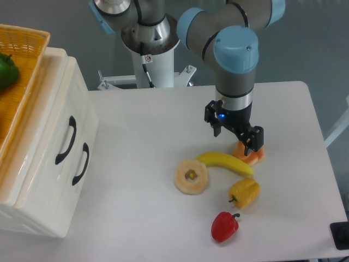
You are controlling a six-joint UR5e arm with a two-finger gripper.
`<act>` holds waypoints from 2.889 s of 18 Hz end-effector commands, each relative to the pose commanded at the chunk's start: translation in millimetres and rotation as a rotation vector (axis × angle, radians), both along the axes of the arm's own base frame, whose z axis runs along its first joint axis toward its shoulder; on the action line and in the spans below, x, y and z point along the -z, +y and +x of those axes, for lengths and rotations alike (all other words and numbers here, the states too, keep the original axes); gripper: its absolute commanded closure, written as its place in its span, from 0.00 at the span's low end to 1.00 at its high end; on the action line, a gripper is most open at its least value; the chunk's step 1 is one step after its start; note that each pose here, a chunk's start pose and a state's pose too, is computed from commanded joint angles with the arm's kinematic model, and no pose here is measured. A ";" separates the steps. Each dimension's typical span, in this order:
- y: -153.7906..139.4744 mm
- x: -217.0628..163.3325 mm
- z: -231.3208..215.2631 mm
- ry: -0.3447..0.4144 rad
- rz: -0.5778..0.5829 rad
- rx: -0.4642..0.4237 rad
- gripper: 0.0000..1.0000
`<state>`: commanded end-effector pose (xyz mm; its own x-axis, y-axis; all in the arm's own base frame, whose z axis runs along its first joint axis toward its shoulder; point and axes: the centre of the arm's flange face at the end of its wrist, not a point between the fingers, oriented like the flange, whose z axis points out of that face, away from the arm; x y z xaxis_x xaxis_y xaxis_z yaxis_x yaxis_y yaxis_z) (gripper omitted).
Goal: Slide the top white drawer open
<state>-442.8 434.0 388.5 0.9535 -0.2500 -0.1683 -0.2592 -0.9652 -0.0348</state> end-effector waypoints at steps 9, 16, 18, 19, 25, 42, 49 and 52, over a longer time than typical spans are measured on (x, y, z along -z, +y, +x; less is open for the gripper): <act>22.9 3.1 22.8 -0.010 0.005 -0.052 0.00; 54.3 5.3 57.0 -0.027 0.019 -0.107 0.00; 62.2 10.5 66.1 -0.034 0.014 -0.107 0.00; 64.4 10.7 69.3 -0.035 0.013 -0.103 0.00; 89.8 19.8 103.5 -0.066 0.025 -0.196 0.00; 137.2 19.9 194.0 -0.187 0.078 -0.448 0.00; 139.4 14.5 205.6 -0.332 0.090 -0.467 0.00; 139.1 8.5 206.3 -0.360 0.092 -0.507 0.00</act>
